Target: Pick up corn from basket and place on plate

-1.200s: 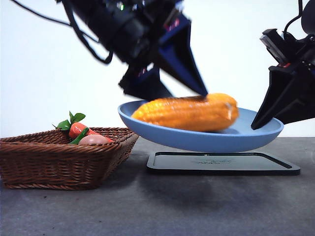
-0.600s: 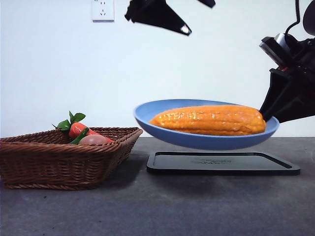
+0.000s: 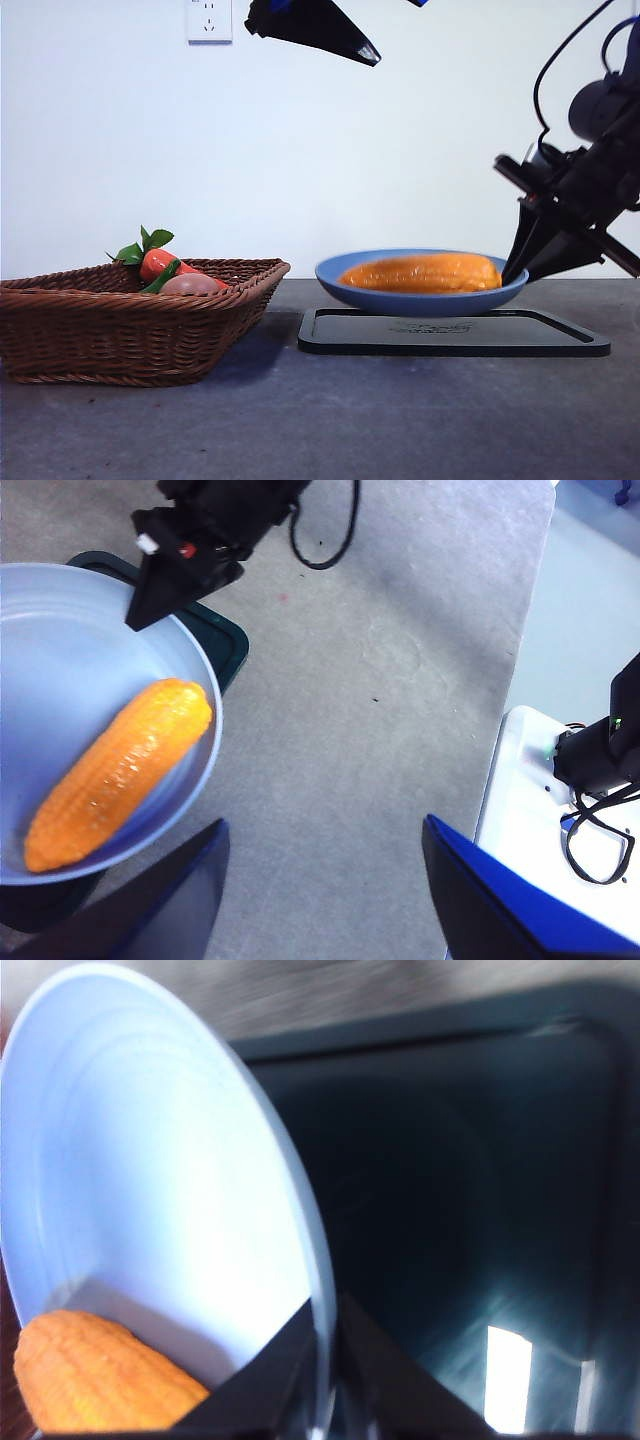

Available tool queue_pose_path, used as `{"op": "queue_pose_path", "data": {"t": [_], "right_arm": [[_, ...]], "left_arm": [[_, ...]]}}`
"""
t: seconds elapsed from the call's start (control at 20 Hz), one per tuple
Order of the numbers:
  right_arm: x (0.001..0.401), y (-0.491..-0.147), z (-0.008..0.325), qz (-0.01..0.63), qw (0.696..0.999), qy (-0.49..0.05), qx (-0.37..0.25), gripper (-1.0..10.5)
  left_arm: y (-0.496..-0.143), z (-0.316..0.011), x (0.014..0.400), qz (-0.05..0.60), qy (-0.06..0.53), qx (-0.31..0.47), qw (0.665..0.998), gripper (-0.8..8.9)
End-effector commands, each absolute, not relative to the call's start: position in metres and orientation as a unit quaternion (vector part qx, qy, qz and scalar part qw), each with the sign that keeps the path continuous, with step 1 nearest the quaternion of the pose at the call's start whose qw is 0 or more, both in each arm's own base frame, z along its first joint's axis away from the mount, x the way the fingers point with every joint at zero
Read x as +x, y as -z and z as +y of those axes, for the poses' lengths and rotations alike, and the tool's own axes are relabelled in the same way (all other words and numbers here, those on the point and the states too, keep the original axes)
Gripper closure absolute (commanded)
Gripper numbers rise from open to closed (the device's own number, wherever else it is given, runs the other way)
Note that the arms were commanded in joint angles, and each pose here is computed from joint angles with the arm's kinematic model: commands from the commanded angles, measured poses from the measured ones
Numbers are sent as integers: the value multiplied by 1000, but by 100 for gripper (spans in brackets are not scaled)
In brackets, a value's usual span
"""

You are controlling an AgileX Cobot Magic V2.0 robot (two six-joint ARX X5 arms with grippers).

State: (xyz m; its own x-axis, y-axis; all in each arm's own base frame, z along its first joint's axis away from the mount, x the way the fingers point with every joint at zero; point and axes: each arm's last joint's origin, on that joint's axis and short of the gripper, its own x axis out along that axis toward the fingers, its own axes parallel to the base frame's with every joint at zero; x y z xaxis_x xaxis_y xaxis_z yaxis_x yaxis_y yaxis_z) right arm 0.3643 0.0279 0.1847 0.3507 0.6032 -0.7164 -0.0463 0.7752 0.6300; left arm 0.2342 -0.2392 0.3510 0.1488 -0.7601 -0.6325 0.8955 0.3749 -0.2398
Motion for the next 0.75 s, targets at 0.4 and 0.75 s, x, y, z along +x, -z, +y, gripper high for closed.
{"op": "queue_pose_path", "data": {"t": [0.4,0.75], "right_arm": [[382,-159,20,551,771,-175,267,946],[381,-159,20,553,769,-178,267,783]], "left_arm": [[-358,-241,233,335,557,100,754,501],[-358,-241,233,335,557,100,753,501]]}}
